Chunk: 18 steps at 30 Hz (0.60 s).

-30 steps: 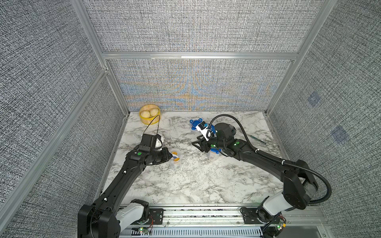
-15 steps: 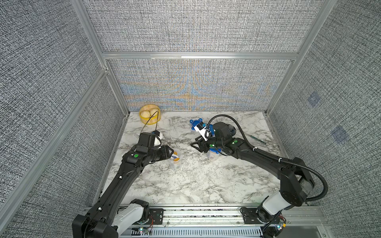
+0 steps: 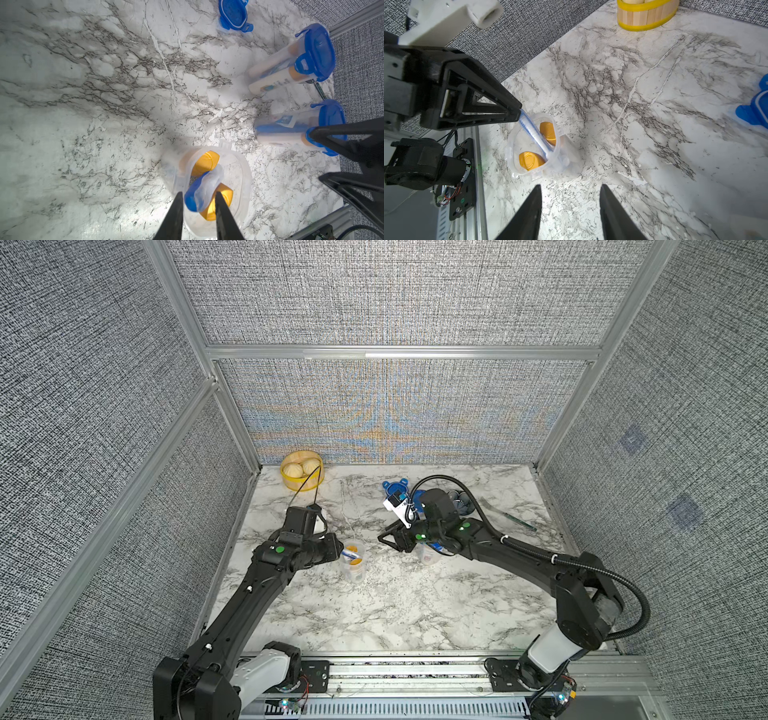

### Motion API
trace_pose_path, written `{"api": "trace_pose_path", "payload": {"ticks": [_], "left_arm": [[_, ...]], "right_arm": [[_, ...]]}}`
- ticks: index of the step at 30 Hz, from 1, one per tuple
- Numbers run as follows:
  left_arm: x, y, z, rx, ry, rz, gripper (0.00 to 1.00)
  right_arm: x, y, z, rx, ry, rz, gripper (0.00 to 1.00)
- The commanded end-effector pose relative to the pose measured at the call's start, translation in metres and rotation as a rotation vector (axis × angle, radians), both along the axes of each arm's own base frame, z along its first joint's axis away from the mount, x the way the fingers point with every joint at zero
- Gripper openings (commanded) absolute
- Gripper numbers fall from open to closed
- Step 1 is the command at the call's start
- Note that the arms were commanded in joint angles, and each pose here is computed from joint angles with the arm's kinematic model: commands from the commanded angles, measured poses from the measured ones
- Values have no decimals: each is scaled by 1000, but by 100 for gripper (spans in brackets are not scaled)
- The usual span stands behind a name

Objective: Pack away toiletry kits
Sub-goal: Adjust the toiletry item in the container.

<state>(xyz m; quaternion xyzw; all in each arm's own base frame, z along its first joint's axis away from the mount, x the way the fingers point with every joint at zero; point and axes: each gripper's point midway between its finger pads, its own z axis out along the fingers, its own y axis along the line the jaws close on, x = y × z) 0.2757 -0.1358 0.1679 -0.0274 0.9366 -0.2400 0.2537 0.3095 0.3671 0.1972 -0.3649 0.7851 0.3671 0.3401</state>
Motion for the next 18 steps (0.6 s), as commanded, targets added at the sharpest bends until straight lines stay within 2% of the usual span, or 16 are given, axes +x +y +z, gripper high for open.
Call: {"api": "trace_pose_path", "payload": {"ticks": [1,6,12,18], "left_arm": [[5,-6,3,-11,-22,-36,27],[6,-9,-5,-13,1,-48,25],[9,-14,-1,-29,-4,-70,12],[9,-21,2,-27,-3,-102,4]], "right_arm": [[-1,-1,1,-4,1,-1,47],[-2,1,0,-3,13,4,47],[-4,5,-5,2,39,20,41],[-5,11,-13,-5,49,31,40]]}}
